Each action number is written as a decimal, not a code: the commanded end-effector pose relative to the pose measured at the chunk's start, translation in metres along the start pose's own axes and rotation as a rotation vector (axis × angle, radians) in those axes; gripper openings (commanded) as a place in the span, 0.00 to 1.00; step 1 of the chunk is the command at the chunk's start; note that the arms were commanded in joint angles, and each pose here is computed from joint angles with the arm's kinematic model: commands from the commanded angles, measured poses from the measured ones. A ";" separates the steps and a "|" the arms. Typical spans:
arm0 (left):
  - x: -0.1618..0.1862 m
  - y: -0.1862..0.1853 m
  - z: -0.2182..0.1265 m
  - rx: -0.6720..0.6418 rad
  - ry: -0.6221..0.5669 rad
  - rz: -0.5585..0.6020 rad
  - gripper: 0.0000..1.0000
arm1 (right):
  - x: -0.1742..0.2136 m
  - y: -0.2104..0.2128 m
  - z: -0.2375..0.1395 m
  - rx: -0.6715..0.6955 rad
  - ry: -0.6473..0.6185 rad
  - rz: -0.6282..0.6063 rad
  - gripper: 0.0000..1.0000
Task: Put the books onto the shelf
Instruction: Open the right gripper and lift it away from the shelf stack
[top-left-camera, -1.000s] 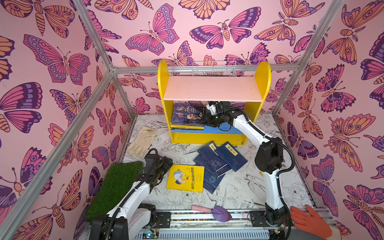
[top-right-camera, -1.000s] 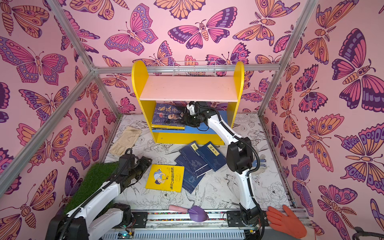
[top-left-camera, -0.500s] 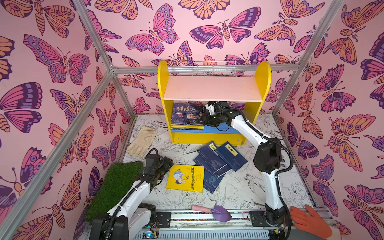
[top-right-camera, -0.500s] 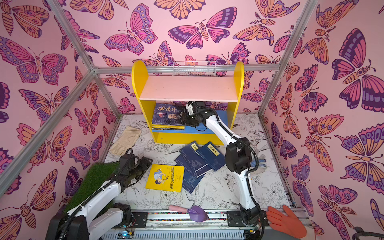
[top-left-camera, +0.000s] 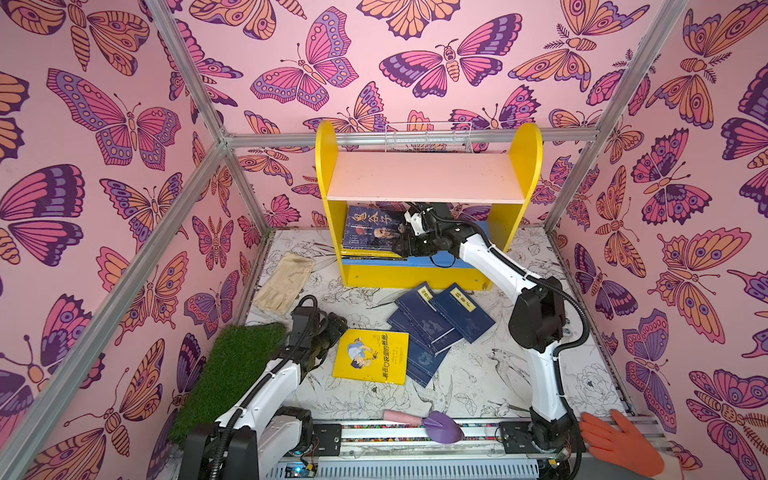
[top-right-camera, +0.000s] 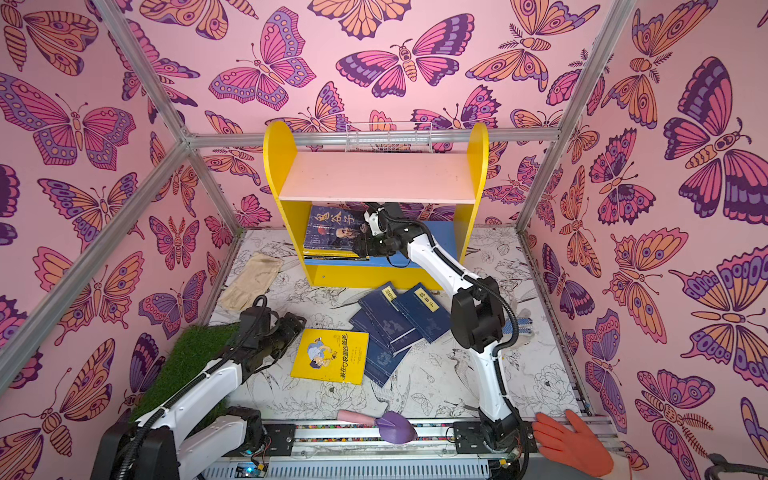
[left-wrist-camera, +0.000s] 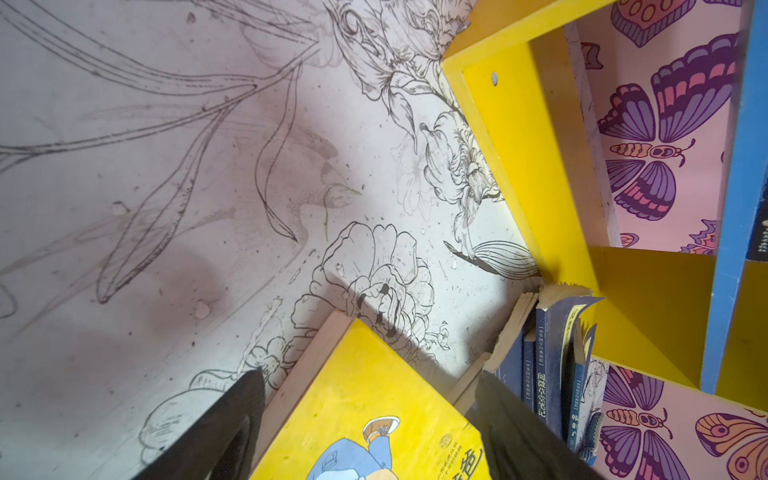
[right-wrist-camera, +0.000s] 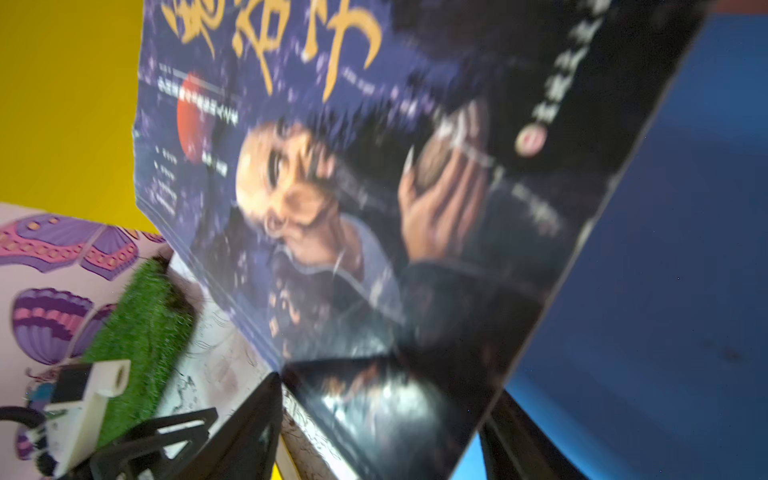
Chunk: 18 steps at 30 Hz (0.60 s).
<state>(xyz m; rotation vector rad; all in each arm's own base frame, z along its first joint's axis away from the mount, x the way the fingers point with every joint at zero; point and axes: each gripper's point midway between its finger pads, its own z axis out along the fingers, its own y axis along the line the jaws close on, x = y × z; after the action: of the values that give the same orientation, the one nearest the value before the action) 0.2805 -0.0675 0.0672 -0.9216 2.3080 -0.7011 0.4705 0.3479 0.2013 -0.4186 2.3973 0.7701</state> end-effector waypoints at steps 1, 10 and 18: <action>-0.001 -0.006 0.000 0.008 0.013 0.022 0.82 | -0.061 0.043 -0.073 -0.020 -0.257 -0.159 0.70; -0.001 -0.005 0.001 0.009 0.009 0.023 0.82 | -0.070 0.016 -0.102 -0.005 -0.393 -0.046 0.54; 0.002 0.000 0.001 0.003 0.009 0.018 0.82 | -0.056 -0.023 -0.080 0.136 -0.319 0.056 0.16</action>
<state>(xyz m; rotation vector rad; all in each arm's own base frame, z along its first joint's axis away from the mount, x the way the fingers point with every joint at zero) 0.2828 -0.0697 0.0688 -0.9007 2.3145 -0.7086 0.4744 0.2906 0.2670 -0.2336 2.1902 0.6616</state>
